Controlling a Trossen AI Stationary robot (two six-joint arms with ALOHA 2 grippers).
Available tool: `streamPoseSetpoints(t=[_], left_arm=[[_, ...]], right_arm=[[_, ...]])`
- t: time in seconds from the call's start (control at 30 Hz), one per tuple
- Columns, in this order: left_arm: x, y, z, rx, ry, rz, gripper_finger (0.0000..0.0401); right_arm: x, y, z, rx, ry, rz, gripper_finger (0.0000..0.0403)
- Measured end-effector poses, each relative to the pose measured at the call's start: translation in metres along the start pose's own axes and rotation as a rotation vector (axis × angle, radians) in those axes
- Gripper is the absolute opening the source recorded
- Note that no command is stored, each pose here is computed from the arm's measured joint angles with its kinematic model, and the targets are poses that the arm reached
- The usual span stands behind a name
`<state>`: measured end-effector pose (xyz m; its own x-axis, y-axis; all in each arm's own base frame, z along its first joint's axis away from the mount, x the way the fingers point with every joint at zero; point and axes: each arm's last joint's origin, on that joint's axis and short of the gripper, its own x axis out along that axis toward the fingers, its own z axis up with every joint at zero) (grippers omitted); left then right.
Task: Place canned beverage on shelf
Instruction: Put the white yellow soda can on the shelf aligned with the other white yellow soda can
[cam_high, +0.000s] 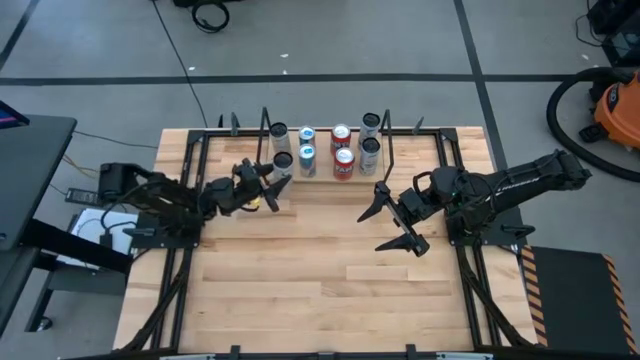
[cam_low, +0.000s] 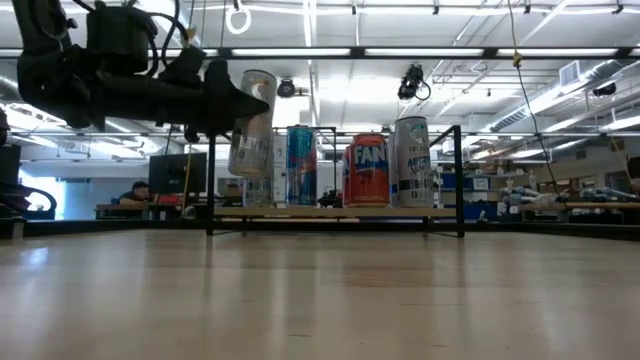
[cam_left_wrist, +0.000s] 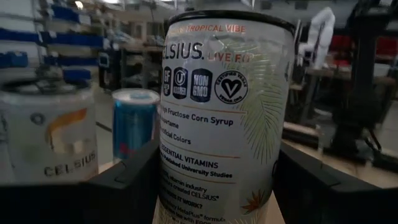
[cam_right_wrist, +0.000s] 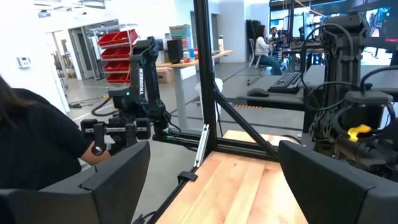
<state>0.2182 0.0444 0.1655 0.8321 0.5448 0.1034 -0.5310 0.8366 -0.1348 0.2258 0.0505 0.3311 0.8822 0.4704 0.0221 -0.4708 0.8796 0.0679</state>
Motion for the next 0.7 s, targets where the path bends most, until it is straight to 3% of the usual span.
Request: streamPoseSetpoints(t=[0.7], left_arm=[[-0.002,-0.0016,-0.0071,-0.043,-0.015,0.206,0.025]], right_arm=[[0.0,0.0,0.0001,-0.017,-0.001,0.0,0.0365]])
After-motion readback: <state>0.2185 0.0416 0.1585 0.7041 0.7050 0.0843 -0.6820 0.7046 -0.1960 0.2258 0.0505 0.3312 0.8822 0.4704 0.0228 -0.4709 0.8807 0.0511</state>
